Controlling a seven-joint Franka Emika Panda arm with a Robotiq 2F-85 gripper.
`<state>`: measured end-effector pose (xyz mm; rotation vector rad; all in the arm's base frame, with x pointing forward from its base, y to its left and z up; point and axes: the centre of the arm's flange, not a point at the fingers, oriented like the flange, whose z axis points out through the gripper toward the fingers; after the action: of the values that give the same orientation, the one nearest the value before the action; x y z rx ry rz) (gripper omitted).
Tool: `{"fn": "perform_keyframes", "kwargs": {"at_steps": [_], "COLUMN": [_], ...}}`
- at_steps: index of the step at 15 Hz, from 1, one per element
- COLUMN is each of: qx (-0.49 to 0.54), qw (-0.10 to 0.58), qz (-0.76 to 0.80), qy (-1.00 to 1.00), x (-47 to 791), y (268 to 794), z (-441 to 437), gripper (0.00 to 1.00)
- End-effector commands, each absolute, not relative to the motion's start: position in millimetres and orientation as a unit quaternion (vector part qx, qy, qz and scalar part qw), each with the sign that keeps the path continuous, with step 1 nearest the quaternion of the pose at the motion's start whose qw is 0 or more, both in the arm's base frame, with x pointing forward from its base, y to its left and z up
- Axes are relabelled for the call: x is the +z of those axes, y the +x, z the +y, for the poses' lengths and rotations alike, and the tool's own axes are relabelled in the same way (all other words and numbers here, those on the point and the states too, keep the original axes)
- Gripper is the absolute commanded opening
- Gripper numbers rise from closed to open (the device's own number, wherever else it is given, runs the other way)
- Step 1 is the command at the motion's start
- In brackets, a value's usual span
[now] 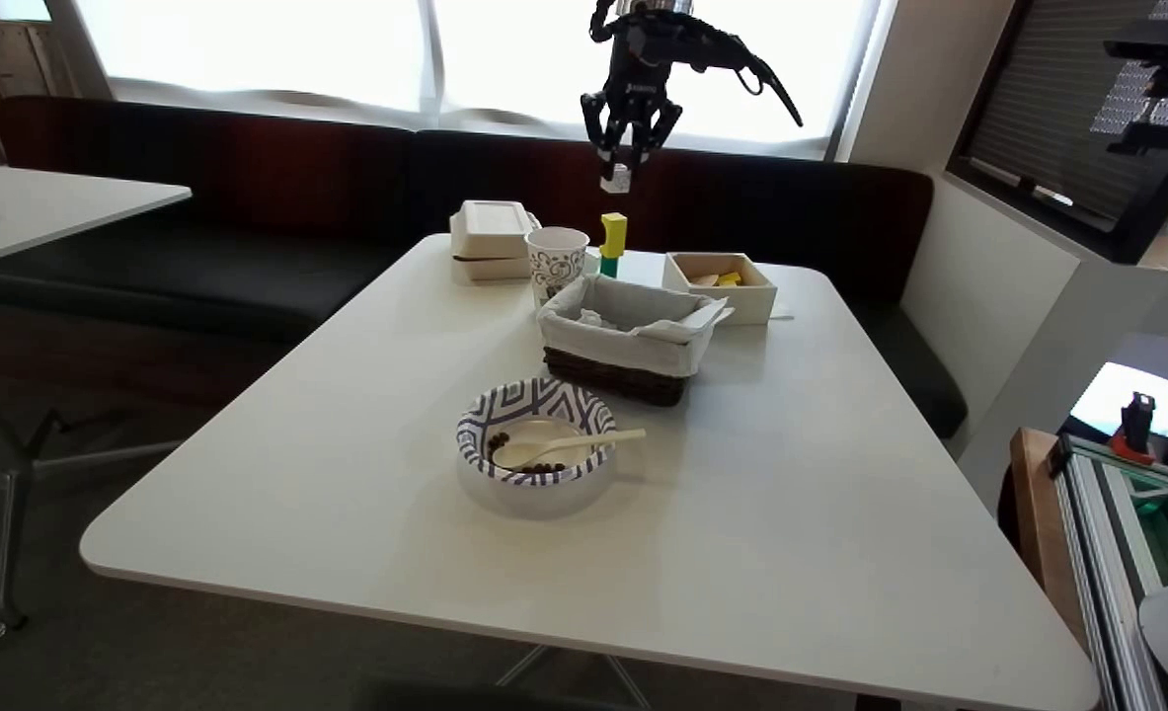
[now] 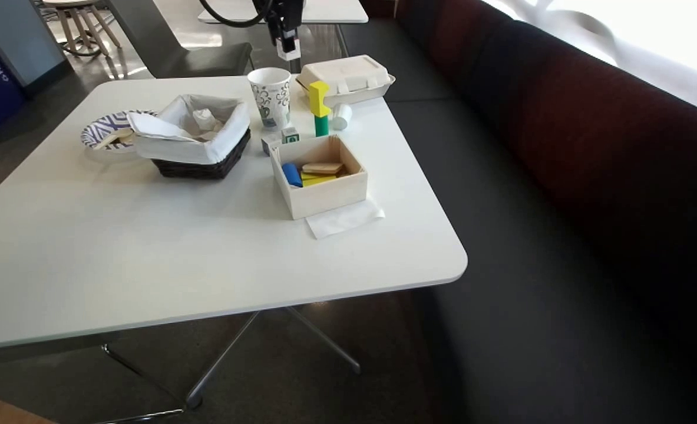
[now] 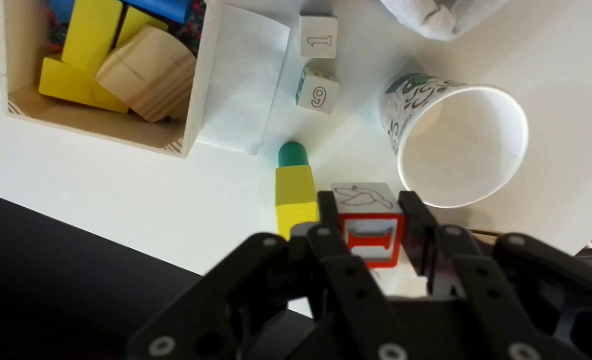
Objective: Put the yellow object on top of the green object and put the cube on top of the yellow object
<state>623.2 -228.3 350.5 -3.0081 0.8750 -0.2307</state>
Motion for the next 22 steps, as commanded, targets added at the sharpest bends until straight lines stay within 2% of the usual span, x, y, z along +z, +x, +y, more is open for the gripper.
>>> {"fn": "perform_keyframes", "kwargs": {"at_steps": [1,2,13,22], "qx": [-0.073,-0.073,-0.064,-0.057], "qw": [0.0,0.0,-0.031,-0.046], "qz": [0.28,0.281,0.272,0.271], "qy": [-0.957,-0.957,-0.96,-0.96], "x": [350,349,321,311], "y": [623,623,665,671], "z": [-228,-229,-255,-268], "gripper": [0.34,0.09,0.09,0.09]}}
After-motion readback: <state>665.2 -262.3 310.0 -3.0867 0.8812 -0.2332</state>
